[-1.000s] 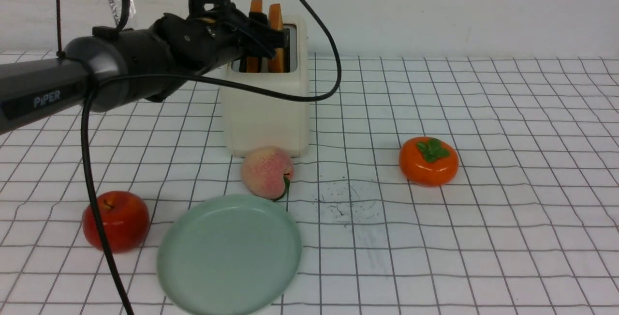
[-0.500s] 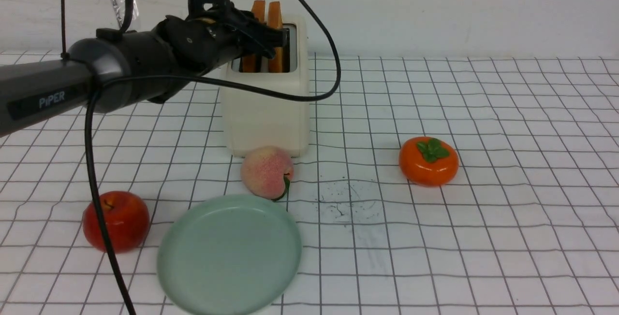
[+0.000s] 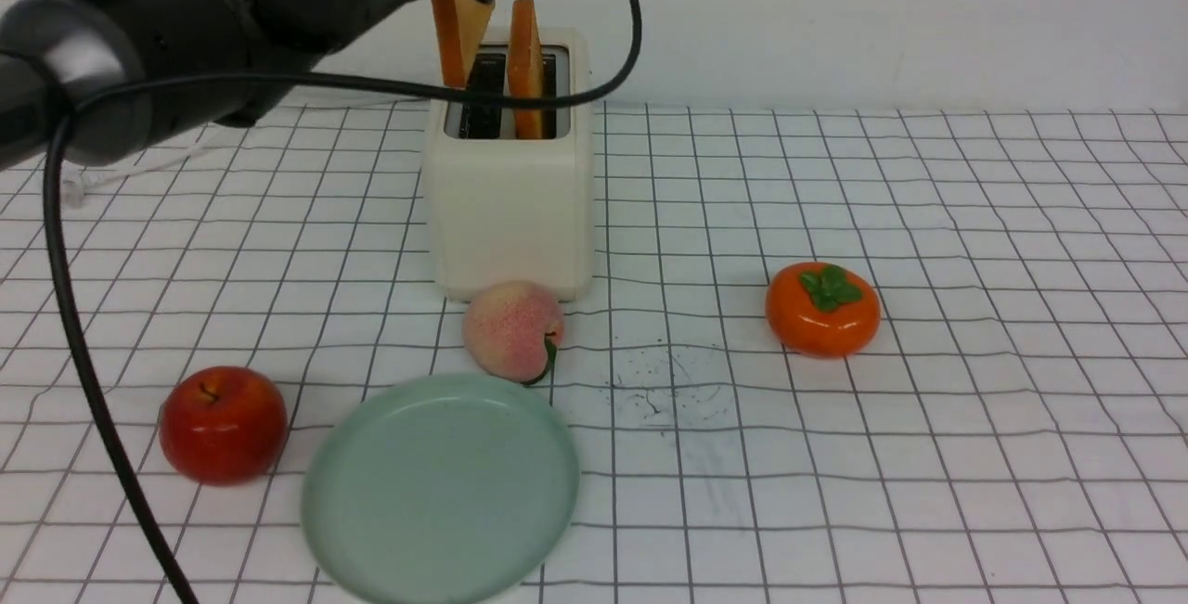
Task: Take toasted bread from bread machine on white checkered table place on plate.
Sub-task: 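Reach for a toast slice standing in the toaster with the left gripper, then place the slice of bread on the plate with the left gripper, then grasp the toast slice in the toaster and pull it up out of the slot with the right gripper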
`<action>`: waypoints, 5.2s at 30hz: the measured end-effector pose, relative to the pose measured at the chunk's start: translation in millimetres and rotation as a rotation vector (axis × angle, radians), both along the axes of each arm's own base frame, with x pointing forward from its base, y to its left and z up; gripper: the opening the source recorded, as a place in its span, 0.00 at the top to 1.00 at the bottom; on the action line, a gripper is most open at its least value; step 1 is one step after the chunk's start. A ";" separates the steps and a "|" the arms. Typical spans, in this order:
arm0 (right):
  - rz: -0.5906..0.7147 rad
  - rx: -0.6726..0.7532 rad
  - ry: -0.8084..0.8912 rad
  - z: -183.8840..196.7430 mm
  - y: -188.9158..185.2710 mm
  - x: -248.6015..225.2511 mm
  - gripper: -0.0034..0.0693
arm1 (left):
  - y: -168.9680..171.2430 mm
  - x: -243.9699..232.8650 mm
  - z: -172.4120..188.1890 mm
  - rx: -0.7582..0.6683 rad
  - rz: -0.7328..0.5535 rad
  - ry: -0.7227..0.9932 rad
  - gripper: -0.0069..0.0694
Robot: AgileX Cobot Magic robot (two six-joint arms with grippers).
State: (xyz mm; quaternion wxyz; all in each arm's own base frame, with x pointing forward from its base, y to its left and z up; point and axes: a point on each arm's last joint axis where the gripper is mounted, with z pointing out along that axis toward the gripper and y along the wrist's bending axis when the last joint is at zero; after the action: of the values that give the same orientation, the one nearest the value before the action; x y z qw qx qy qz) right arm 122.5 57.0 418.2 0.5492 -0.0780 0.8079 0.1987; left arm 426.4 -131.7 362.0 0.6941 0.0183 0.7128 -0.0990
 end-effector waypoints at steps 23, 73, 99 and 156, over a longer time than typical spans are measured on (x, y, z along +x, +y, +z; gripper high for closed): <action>0.077 -0.086 -0.020 -1.2 3.2 -2.6 0.98 | 33.6 -137.9 91.1 -0.144 -0.504 0.437 0.85; 0.285 -0.196 0.337 -29.8 9.8 -27.7 0.95 | 53.3 -137.1 -127.5 -0.236 -0.294 0.914 0.35; 0.429 -0.156 0.488 -46.4 68.5 53.6 0.95 | 81.5 -309.1 37.9 0.020 -0.352 0.154 0.93; 0.185 -0.203 -0.150 -132.1 247.1 340.0 0.78 | 99.7 -369.9 -25.7 0.008 -0.237 0.011 0.93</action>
State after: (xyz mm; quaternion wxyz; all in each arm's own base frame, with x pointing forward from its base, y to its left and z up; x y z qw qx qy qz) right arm 462.5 304.0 286.1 0.5767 -0.2219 0.7698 0.1596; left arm 56.5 -32.1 336.4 0.6735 0.1046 0.7099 -0.1777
